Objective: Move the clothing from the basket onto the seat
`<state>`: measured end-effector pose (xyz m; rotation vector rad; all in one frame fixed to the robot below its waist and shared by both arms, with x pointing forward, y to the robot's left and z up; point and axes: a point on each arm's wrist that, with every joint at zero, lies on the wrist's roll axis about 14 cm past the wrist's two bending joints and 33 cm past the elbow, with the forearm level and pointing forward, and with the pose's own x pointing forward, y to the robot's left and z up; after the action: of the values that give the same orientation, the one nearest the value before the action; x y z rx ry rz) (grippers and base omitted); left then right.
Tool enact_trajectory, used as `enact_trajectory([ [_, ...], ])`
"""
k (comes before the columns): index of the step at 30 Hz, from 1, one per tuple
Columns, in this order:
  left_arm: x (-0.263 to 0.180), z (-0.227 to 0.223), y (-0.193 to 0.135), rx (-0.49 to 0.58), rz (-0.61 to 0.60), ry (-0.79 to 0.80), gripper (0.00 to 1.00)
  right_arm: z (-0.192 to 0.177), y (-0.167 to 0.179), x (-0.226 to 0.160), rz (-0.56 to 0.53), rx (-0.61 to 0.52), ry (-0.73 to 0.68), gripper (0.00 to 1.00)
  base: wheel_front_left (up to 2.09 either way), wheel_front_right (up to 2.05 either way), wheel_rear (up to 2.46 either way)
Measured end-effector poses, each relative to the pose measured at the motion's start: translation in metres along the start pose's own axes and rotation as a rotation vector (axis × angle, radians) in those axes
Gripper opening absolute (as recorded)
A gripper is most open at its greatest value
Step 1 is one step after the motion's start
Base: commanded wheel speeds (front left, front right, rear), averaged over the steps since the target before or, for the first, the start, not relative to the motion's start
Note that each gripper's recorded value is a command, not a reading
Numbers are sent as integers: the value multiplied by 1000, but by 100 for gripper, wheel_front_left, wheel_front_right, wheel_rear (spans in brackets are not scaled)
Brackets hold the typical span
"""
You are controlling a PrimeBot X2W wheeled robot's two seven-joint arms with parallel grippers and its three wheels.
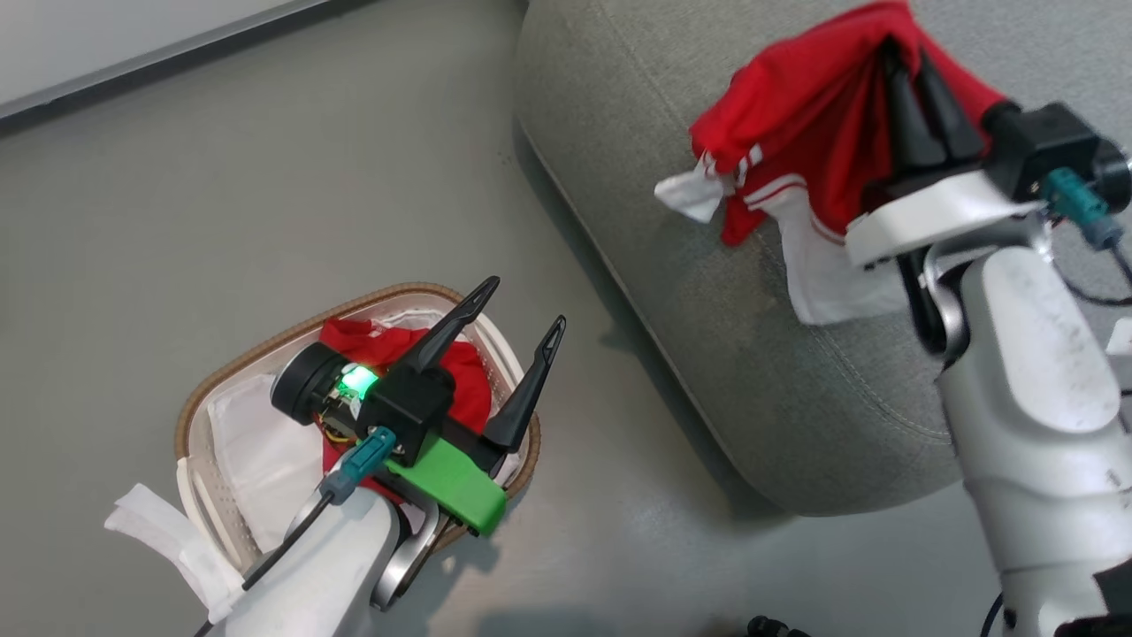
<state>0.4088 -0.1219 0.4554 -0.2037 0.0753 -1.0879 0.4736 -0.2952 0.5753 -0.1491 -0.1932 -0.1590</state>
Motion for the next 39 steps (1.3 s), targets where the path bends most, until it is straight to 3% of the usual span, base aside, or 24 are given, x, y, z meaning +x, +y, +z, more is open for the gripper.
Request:
enact_trajectory([
  [10, -18, -12, 24, 12, 59, 29, 100, 53, -48, 99, -16, -238, -119, 0, 0, 0, 0],
  [15, -30, -20, 34, 0, 105, 45, 100, 37, -60, 125, -13, -362, -67, 0, 0, 0, 0],
  [20, -39, -31, 52, -10, 151, 66, 100, -10, -76, 137, -75, -315, 32, 0, 0, 0, 0],
  [28, -47, -59, 71, -64, 201, 104, 100, -167, -55, 93, -69, -223, 408, 0, 0, 0, 0],
  [33, -48, -71, 75, -90, 217, 116, 100, -194, -43, 82, -59, -200, 471, 0, 0, 0, 0],
  [34, -48, -73, 75, -92, 217, 118, 100, -195, -41, 81, -59, -192, 472, 25, 0, 0, 0],
  [35, -47, -73, 74, -94, 215, 117, 100, -194, -41, 81, -62, -188, 469, 67, 0, 0, 0],
  [36, -46, -73, 74, -95, 213, 115, 100, -192, -41, 82, -62, -188, 462, 100, 0, 0, 0],
  [39, -43, -69, 74, -97, 213, 104, 100, -185, -39, 80, -65, -176, 439, 100, 0, 0, 0],
])
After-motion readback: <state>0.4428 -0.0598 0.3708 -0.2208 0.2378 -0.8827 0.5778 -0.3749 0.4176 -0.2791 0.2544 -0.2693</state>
